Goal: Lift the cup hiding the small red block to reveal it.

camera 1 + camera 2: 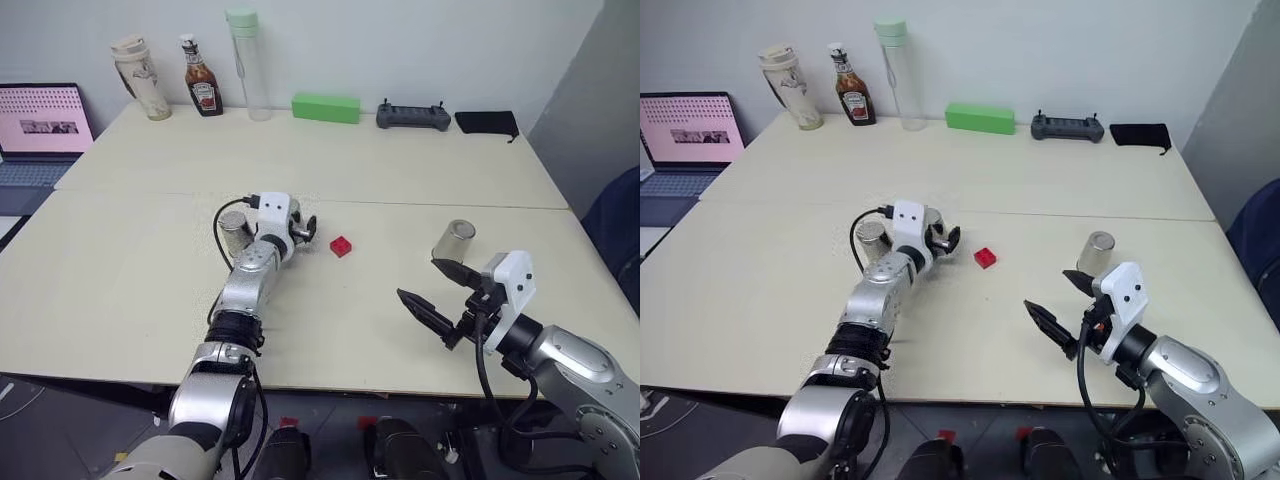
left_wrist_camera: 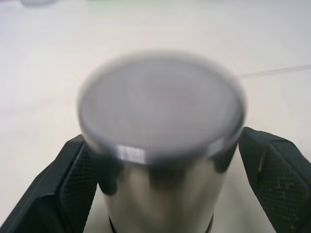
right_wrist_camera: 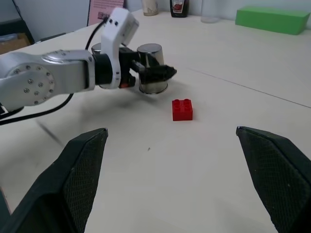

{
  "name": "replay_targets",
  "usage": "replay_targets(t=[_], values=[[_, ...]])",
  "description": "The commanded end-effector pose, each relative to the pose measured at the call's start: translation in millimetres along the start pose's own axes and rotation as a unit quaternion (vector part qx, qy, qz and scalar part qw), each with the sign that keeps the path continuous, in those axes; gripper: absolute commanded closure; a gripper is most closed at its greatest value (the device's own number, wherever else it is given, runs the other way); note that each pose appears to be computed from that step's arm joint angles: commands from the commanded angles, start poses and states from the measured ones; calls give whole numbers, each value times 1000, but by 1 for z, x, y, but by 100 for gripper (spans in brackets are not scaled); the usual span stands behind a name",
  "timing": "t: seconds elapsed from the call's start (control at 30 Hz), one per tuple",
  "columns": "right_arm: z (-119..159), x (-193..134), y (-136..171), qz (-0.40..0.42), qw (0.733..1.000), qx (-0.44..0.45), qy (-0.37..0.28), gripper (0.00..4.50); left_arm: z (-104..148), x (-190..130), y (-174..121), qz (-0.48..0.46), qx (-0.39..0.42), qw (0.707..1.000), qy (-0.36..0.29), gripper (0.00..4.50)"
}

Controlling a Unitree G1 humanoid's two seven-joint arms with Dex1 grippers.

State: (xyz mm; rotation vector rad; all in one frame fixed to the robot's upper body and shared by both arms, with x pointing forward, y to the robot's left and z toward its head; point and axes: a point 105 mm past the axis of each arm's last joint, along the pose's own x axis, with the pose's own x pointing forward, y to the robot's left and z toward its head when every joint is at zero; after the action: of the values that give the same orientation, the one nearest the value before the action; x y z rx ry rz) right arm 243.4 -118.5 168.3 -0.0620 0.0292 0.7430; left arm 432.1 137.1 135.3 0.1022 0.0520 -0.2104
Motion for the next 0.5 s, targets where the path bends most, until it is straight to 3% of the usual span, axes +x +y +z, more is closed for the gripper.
replay_targets(t=[0.03,0.23,0.33,0.5], values=[[6,-1,3,4,1000,-4,-15,0,23,-22,9,18,14,1000,-10,3],[4,-1,5,12,1000,4,-13,0,29,-66,11,3,15,999,28,3],[1,-3,6,14,1000,9,-9,0,18,-103,6,-100,25,993,66,3],[-4,-9,2,9,1000,13,2,0,-2,-134,38,-131,77,981,122,3]])
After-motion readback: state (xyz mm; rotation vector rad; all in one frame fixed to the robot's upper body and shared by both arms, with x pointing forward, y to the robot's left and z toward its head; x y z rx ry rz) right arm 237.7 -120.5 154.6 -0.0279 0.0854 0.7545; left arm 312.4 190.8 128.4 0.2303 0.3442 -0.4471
